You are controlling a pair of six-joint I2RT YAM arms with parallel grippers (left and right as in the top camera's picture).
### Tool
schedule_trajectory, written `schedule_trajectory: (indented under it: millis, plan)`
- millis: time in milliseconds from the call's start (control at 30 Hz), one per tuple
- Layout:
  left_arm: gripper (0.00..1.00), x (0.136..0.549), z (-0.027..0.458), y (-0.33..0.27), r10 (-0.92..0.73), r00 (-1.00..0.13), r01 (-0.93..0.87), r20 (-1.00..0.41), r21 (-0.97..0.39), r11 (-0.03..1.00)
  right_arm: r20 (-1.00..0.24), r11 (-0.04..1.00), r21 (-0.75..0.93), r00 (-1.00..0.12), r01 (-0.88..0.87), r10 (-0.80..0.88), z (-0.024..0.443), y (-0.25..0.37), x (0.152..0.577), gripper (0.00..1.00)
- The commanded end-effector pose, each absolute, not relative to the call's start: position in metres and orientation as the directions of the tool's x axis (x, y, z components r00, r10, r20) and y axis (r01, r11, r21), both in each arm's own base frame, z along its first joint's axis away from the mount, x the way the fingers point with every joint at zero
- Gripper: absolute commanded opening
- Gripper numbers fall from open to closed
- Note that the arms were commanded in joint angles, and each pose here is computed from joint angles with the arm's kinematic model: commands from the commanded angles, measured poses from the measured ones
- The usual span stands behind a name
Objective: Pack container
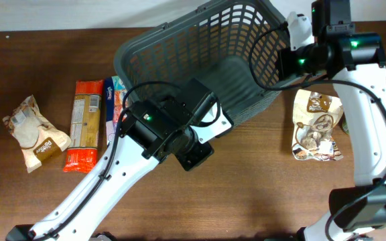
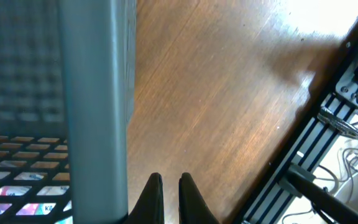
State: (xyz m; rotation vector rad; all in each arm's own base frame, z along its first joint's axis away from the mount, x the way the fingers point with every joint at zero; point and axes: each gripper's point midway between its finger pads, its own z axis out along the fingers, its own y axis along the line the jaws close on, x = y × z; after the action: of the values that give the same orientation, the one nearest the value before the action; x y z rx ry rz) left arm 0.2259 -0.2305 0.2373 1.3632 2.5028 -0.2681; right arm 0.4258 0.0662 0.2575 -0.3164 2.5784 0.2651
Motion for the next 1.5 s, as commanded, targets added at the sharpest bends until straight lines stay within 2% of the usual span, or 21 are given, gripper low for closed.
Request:
schedule_trajectory:
  millis: [0, 400, 867, 1467]
  plan:
    - [0.02, 0.233, 0.225, -0.223, 0.811, -0.506, 0.843, -0.294, 0.031, 0.537, -0.527, 0.955, 0.101, -0.829, -0.278, -0.186, 0.261, 0.067, 0.427, 0.04]
    - [0.02, 0.258, 0.215, -0.215, 0.805, -0.512, 0.811, -0.298, 0.141, 0.568, -0.472, 0.961, 0.091, -0.861, -0.26, -0.189, 0.253, 0.061, 0.415, 0.04]
    - [0.02, 0.303, 0.217, -0.177, 0.698, -0.629, 0.698, -0.343, 0.147, 0.701, -0.435, 0.967, 0.114, -0.887, -0.227, -0.157, 0.249, 0.061, 0.406, 0.04]
    - [0.02, 0.337, 0.194, -0.16, 0.657, -0.681, 0.649, -0.325, 0.149, 0.746, -0.423, 0.965, 0.114, -0.89, -0.238, -0.169, 0.251, 0.061, 0.399, 0.04]
